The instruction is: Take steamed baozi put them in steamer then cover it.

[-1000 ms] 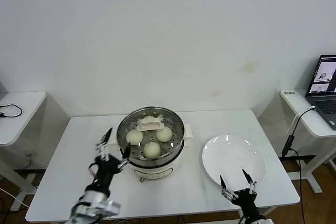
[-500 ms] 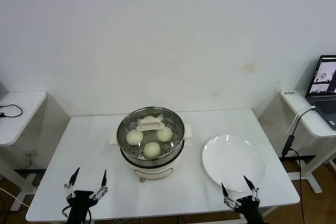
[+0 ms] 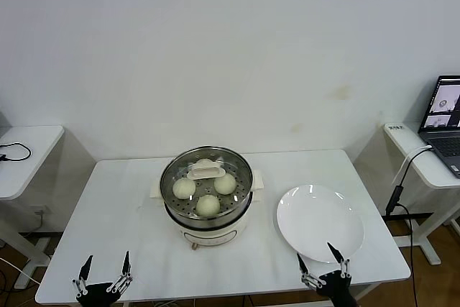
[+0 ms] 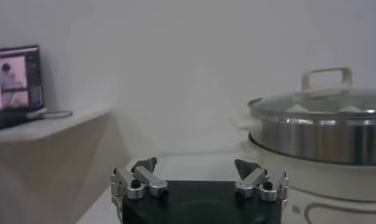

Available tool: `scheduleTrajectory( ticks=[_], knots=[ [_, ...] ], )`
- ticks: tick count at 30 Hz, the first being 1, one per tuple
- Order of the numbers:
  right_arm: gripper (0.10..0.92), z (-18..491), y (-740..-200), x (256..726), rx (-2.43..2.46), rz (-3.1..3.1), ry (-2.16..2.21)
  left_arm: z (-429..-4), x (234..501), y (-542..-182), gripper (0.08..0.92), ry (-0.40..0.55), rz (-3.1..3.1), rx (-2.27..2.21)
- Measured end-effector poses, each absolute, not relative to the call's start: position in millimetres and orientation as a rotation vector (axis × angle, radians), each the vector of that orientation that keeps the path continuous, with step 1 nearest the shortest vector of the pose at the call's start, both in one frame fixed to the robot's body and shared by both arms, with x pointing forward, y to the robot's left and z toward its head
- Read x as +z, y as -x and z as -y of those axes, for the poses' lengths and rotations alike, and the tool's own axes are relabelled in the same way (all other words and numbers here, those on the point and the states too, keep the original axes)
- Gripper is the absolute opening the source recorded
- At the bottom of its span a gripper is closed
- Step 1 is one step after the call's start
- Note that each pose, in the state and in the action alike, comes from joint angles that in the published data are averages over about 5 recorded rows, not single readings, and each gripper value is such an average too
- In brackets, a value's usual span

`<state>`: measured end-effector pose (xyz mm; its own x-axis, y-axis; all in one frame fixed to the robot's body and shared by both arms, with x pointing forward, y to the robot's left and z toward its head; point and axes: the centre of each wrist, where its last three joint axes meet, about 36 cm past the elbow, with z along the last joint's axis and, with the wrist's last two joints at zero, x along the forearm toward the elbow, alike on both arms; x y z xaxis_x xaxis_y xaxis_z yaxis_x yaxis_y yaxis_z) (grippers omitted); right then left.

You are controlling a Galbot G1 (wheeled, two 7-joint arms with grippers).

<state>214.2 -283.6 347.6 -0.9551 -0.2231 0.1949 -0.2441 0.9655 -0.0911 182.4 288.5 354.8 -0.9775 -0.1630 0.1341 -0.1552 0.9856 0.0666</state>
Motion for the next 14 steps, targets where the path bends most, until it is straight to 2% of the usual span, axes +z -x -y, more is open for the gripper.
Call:
scheduleTrajectory(
  ticks=[14],
  knots=[
    [0.822, 273.3, -208.8, 350.0, 0.105, 2.918, -0.37, -287.2, 350.6, -173.0, 0.823, -0.247, 2.967, -0.053]
  ],
)
